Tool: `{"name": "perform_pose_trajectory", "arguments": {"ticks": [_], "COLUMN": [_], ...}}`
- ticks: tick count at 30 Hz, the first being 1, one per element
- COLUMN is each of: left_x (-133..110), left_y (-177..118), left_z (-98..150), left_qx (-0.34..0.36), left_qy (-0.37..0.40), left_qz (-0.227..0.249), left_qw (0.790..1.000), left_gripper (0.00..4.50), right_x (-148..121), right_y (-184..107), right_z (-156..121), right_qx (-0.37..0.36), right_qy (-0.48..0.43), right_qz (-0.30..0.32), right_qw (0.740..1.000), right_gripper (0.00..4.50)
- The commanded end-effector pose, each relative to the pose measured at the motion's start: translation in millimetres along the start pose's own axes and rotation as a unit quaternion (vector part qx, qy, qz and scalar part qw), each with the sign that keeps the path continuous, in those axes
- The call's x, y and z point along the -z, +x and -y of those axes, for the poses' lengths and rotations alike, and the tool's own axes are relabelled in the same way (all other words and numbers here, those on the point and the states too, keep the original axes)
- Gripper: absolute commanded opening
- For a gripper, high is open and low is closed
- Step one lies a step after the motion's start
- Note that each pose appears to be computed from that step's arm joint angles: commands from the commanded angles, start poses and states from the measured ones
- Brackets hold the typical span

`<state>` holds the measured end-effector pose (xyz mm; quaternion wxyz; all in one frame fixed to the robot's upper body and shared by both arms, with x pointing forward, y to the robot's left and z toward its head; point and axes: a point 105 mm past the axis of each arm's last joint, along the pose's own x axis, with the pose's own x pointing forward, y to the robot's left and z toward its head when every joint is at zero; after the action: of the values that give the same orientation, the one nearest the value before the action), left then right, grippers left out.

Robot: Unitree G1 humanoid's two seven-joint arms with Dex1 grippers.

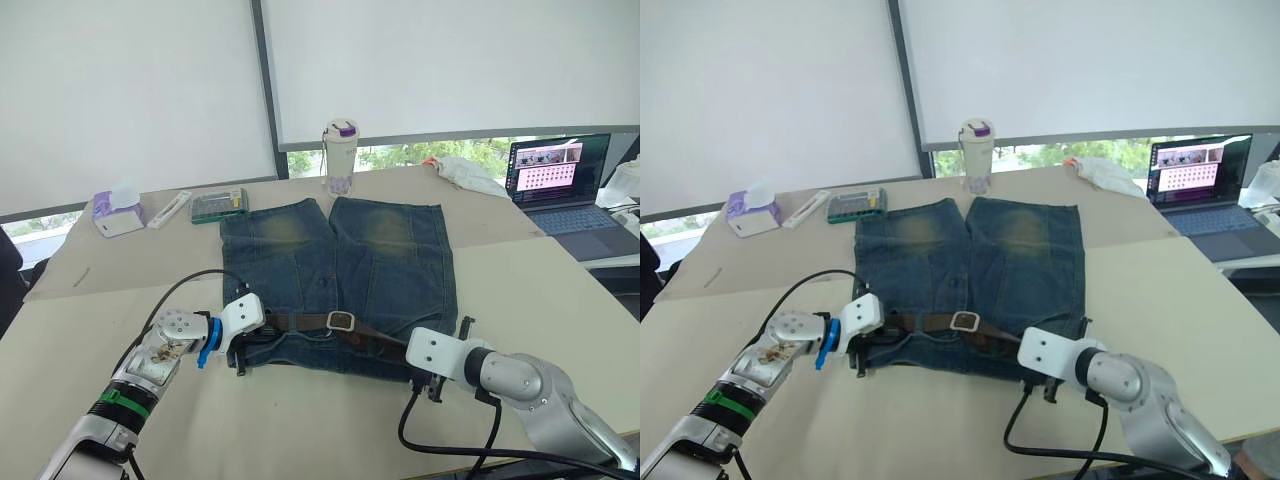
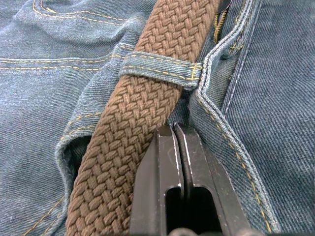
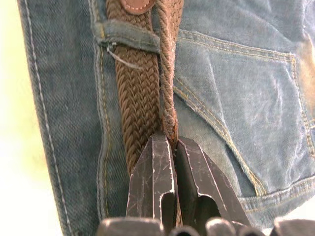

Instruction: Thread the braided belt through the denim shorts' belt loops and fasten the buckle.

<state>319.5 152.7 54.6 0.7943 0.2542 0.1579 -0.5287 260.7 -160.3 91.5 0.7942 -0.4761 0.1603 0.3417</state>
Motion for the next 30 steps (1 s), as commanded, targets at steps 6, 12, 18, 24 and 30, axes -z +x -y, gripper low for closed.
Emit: {"name": "perform_pose_trajectory", "arguments": {"ticks": [6,12,18,24,30], "left_x": [65.8,-12.5,-72.3,-113.7,-119.2], "left_y": [-20.3,-20.6,-30.7,-7.9,9.7], "left_z": [3.6,-0.4,13.5,16.6,4.3], "left_qx": [-0.025,-0.010,0.083,0.102,0.077], "left_qy": [-0.062,-0.191,-0.252,-0.212,-0.216], "left_qz": [-0.120,0.123,0.197,0.188,0.176], "left_qw": [0.991,0.974,0.944,0.954,0.957], "left_gripper": [0.07,0.07,0.07,0.07,0.07], "right_x": [22.5,-11.6,-32.8,-31.7,-23.1], "right_y": [-4.8,2.3,27.3,32.4,24.9], "right_z": [9.2,11.0,-5.6,-12.2,-11.5], "right_qx": [0.025,0.018,-0.018,-0.036,-0.026], "right_qy": [0.001,0.019,0.018,0.000,-0.001], "right_qz": [-0.045,0.030,0.066,0.063,0.048], "right_qw": [0.999,0.999,0.997,0.997,0.999], "right_gripper": [0.00,0.00,0.00,0.00,0.00]}}
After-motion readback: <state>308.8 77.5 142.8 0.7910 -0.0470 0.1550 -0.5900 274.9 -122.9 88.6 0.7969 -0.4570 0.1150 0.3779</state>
